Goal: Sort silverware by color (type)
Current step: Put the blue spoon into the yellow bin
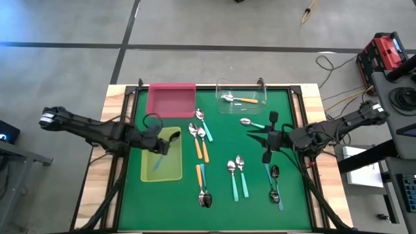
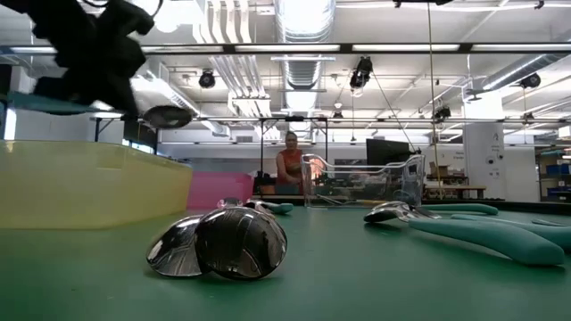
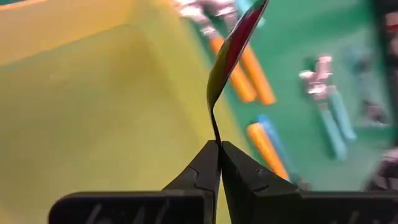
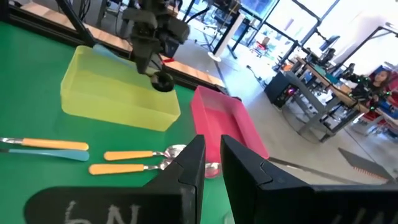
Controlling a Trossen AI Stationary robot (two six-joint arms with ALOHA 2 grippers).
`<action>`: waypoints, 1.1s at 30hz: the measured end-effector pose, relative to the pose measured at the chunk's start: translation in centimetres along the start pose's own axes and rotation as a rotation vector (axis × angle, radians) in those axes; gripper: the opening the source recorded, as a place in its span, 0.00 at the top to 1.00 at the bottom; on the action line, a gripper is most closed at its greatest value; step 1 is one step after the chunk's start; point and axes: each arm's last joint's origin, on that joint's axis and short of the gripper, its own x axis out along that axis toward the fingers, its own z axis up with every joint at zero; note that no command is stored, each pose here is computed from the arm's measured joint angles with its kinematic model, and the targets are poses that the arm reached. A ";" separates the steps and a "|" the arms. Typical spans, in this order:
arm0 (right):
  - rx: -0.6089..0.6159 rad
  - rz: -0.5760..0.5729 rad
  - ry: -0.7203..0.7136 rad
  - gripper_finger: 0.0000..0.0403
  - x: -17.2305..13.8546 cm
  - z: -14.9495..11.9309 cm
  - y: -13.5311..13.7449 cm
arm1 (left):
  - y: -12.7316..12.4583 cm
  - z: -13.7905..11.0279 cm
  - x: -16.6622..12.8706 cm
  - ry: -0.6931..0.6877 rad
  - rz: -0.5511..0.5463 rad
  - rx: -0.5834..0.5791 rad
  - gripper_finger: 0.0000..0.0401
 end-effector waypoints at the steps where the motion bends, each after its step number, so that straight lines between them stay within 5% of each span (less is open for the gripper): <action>1: 0.002 -0.006 0.002 0.89 0.1 0.0 -0.1 | 0.1 -0.1 -0.2 -0.001 0.019 -0.005 1.00; 33: 0.038 -0.079 0.056 0.89 1.3 -0.7 -1.3 | 1.5 -1.5 2.6 -0.054 0.255 -0.079 1.00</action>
